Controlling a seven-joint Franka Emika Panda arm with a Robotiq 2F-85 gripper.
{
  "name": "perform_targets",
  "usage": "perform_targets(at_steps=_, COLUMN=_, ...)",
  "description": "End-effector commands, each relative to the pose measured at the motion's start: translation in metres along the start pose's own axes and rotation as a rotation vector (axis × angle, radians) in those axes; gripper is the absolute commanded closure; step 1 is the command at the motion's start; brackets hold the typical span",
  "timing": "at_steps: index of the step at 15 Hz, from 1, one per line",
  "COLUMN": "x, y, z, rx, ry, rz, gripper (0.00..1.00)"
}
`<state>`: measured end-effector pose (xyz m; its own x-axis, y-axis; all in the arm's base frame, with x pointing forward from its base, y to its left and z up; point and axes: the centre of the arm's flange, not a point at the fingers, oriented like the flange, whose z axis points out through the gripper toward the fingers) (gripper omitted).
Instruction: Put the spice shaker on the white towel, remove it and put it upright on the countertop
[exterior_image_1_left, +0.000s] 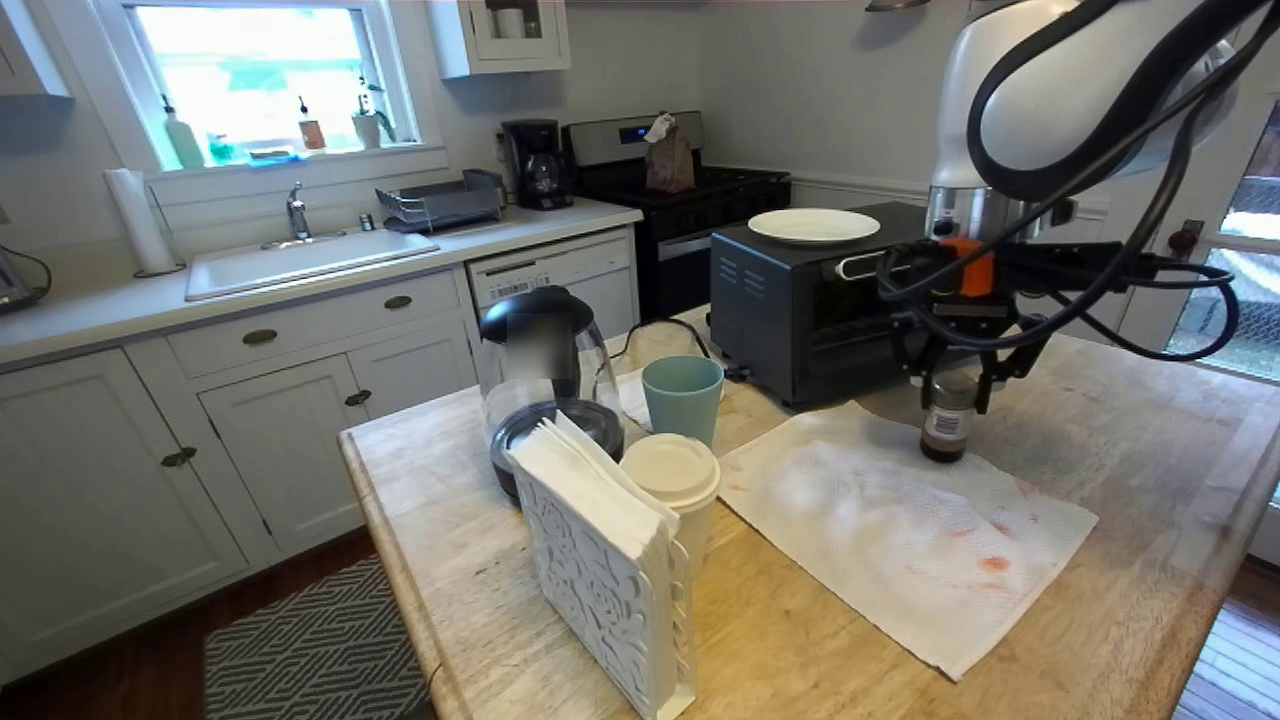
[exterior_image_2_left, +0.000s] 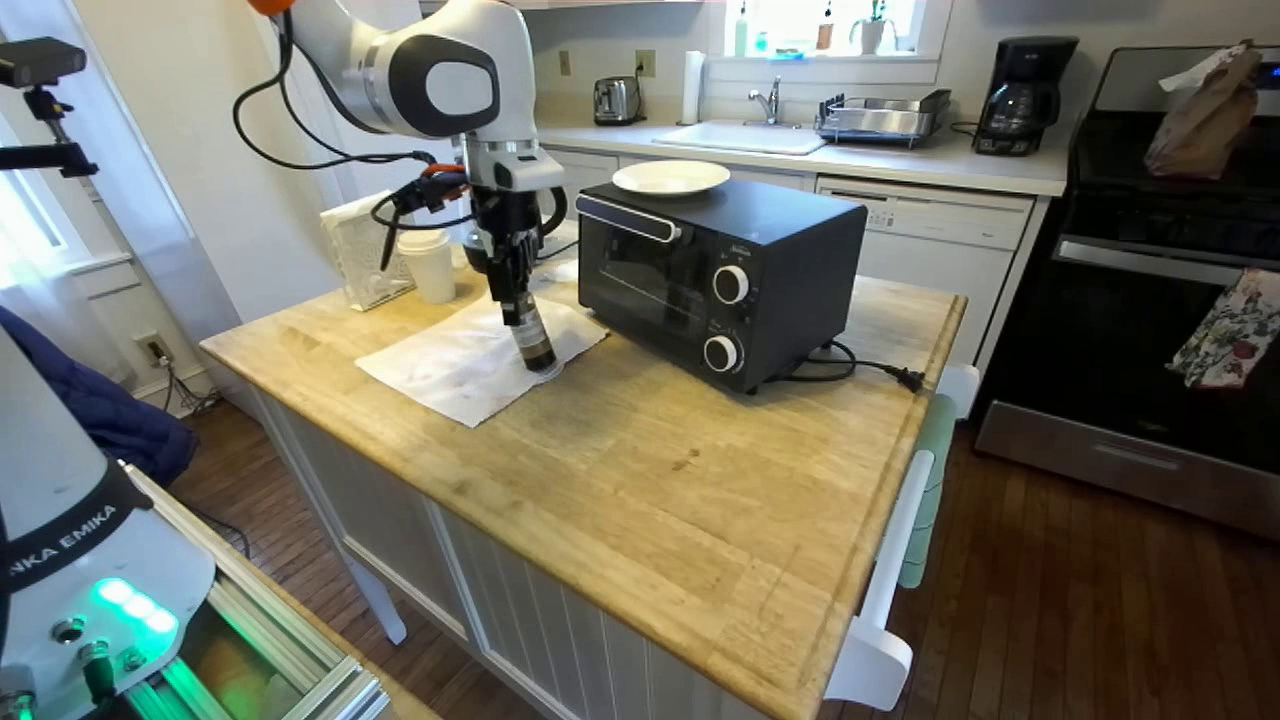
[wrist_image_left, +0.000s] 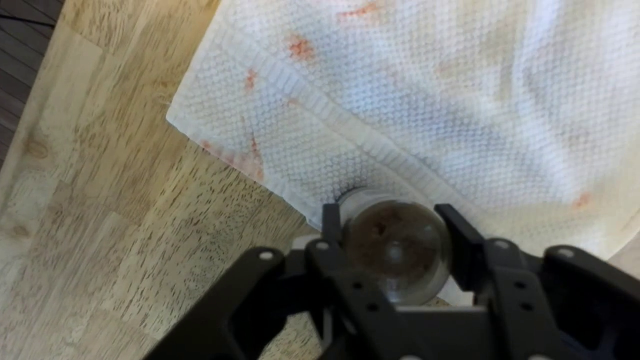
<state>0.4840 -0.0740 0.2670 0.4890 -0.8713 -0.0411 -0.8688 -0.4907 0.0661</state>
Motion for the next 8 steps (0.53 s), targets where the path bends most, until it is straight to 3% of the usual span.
perform_targets(at_steps=1, x=-0.0018, y=-0.0112, z=0.0027, rx=0.019, ry=-0.011, rz=-0.010, gripper=0.24)
perform_targets(at_steps=5, x=-0.0028, y=-0.0125, z=0.0029, rx=0.018, ry=-0.011, rz=-0.021, gripper=0.01)
perform_targets(at_steps=6, x=-0.0028, y=-0.0130, z=0.0031, rx=0.015, ry=-0.008, rz=-0.024, gripper=0.00)
perform_targets(at_steps=7, x=-0.0024, y=-0.0137, z=0.0033, rx=0.012, ry=-0.008, rz=-0.027, gripper=0.34)
perform_targets(at_steps=8, x=-0.0018, y=-0.0136, z=0.0024, rx=0.013, ry=-0.009, rz=-0.032, gripper=0.15)
